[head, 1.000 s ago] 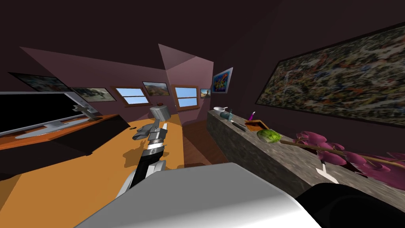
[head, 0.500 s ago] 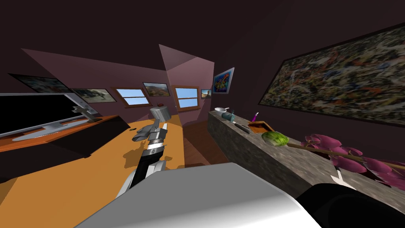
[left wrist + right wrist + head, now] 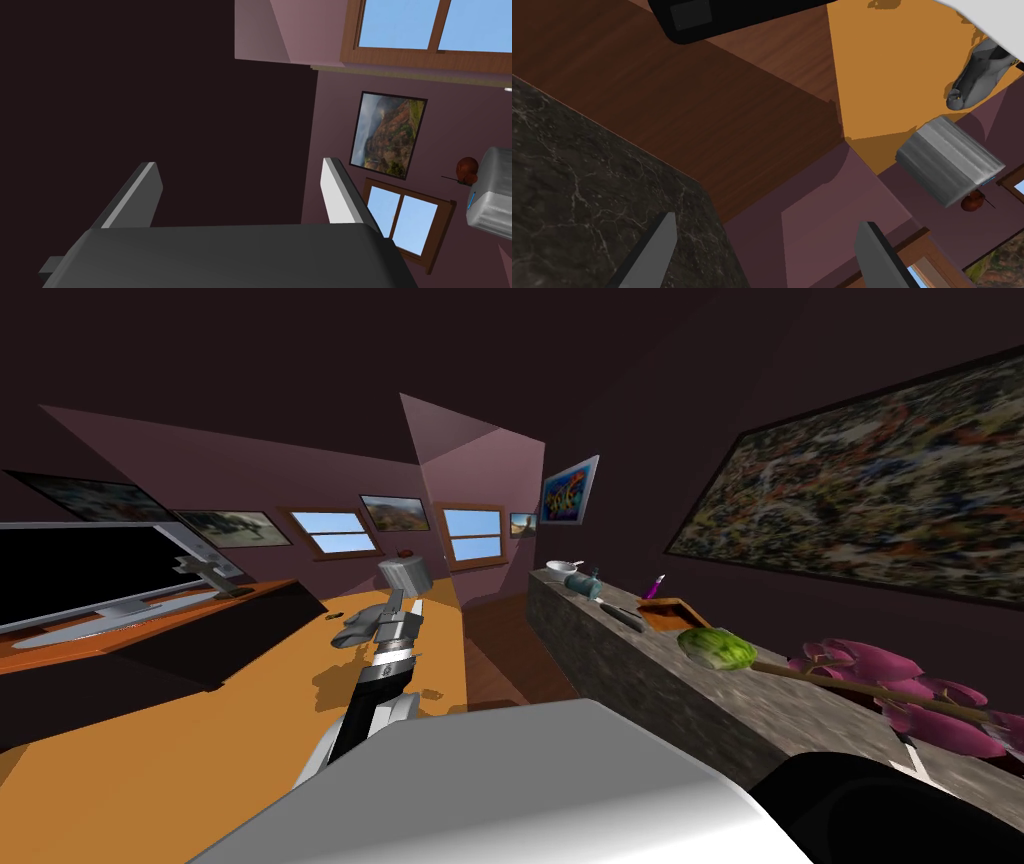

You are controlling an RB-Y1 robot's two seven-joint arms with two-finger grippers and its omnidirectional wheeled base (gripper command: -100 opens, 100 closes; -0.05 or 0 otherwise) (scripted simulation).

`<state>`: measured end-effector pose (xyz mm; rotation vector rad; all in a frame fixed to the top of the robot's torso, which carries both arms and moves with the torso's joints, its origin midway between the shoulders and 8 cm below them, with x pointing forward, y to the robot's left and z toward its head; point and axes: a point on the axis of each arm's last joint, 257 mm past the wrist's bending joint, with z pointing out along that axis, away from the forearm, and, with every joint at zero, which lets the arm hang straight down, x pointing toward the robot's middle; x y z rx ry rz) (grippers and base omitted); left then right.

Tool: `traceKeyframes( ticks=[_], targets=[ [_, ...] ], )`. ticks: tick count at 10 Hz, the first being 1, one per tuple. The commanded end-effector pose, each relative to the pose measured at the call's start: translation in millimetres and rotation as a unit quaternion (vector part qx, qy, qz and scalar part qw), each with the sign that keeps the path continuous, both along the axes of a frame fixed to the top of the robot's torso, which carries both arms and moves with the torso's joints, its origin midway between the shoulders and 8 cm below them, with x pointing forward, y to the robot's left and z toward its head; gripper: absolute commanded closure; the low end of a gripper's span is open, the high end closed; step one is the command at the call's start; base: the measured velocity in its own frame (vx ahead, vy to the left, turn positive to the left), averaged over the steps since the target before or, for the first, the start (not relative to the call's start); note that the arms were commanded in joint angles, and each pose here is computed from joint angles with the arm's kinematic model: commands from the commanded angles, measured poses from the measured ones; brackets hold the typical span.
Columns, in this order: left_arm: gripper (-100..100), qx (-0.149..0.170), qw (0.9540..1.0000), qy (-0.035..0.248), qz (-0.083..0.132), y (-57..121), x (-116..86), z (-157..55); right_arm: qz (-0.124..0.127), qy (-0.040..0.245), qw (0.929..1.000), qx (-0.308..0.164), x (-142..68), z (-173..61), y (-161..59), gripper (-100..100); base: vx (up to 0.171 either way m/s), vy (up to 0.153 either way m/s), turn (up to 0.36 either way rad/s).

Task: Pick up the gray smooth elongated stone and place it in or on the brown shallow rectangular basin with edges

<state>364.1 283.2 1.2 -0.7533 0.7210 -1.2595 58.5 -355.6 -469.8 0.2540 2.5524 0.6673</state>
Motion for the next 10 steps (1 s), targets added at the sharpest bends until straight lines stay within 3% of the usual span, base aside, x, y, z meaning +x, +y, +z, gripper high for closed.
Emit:
traceKeyframes(
  ticks=[1,2,4,5,6,7,9,10],
  targets=[
    [0,0.0,1.0,0.0,0.0,0.0,0.0,0.0,0.01,0.02,0.9993,-0.03,-18.6,-4.1,-29.5,-100,0.095,0.034,0.007],
    [0,0.0,1.0,0.0,0.0,0.0,0.0,0.0,0.02,0.041,0.9976,-0.053,-41.8,-6.0,-50.2,-100,0.129,0.041,0.017],
    [0,0.0,1.0,0.0,0.0,0.0,0.0,0.0,0.028,0.05,0.9957,-0.073,-46.6,-3.8,-71.1,-100,0.084,0.016,0.002],
    [0,0.0,1.0,0.0,0.0,0.0,0.0,0.0,0.042,0.071,0.9917,-0.098,-67.8,-0.7,-95.9,-100,0.106,0.03,0.024],
    [0,0.0,1.0,0.0,0.0,0.0,0.0,0.0,0.047,0.078,0.9893,-0.114,-71.5,1.9,-112.6,-100,0.099,0.028,0.007],
    [0,0.0,1.0,0.0,0.0,0.0,0.0,0.0,0.059,0.102,0.9825,-0.144,-94.4,7.3,-143.8,-100,0.14,0.025,0.021],
    [0,0.0,1.0,0.0,0.0,0.0,0.0,0.0,0.066,0.104,0.9806,-0.153,-93.1,12.0,-153.0,-100,0.095,0.016,0.006],
    [0,0.0,1.0,0.0,0.0,0.0,0.0,0.0,0.079,0.126,0.9719,-0.183,-112.6,21.5,-184.3,-100,0.11,0.022,0.024]
  ],
)
